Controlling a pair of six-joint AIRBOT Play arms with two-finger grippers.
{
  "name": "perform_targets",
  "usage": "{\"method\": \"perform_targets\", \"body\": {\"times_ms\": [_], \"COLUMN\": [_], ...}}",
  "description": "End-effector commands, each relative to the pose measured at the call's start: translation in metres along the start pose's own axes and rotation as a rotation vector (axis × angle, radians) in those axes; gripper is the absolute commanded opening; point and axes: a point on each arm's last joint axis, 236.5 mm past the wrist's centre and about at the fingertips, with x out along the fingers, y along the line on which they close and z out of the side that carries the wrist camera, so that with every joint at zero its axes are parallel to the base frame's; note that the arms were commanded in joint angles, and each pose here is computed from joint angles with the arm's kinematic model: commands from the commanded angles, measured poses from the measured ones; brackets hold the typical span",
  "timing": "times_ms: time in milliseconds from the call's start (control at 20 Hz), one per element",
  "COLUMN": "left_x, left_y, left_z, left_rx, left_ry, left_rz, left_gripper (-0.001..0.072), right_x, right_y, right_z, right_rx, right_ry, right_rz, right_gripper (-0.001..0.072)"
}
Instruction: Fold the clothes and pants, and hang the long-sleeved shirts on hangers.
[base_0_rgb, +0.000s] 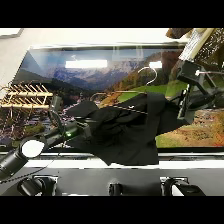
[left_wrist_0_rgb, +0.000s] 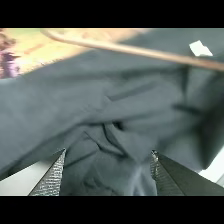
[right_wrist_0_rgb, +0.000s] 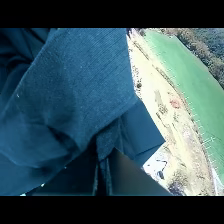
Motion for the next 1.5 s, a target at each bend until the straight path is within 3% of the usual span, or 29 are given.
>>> {"method": "perform_targets", "body": {"times_ms": [0, 300, 700, 750, 850, 900, 950, 1200, 1450], "left_x": [-0.006, -0.028, 0.013, 0.018, 0.028, 0.031, 0.033, 0.03, 0.015], "left_y": [0.026, 0.109, 0.119, 0.119, 0.12, 0.12, 0.12, 0.099, 0.045], "left_z": [0.017, -0.038, -0.048, -0.052, -0.059, -0.059, -0.054, 0.028, 0.101], "left_rx": [-0.208, -0.218, -0.178, -0.171, -0.161, -0.157, -0.149, -0.131, 0.008], "left_ry": [-0.041, 0.227, 0.223, 0.228, 0.239, 0.232, 0.211, 0.049, -0.025], "left_rz": [0.053, 0.334, 0.344, 0.343, 0.343, 0.342, 0.339, 0.292, 0.209], "left_gripper": [0.0613, 0.0612, 0.0576, 0.0441, 0.0365, 0.025, 0.0046, 0.0021, 0.002], "right_x": [-0.003, -0.003, 0.004, 0.004, 0.005, 0.005, 0.005, 0.005, 0.019], "right_y": [0.003, 0.0, 0.001, 0.001, 0.001, 0.001, 0.002, 0.008, 0.015], "right_z": [0.0, 0.003, 0.004, 0.004, 0.003, 0.004, 0.004, 0.007, -0.002], "right_rx": [-0.001, -0.001, 0.04, 0.041, 0.042, 0.042, 0.043, 0.113, 0.146], "right_ry": [0.003, -0.008, -0.024, -0.023, -0.023, -0.024, -0.023, -0.034, -0.028], "right_rz": [-0.002, -0.014, 0.017, 0.018, 0.02, 0.021, 0.023, 0.05, 0.1], "right_gripper": [0.0021, 0.0022, 0.0023, 0.0023, 0.0023, 0.0023, 0.0023, 0.0023, 0.0023]}}
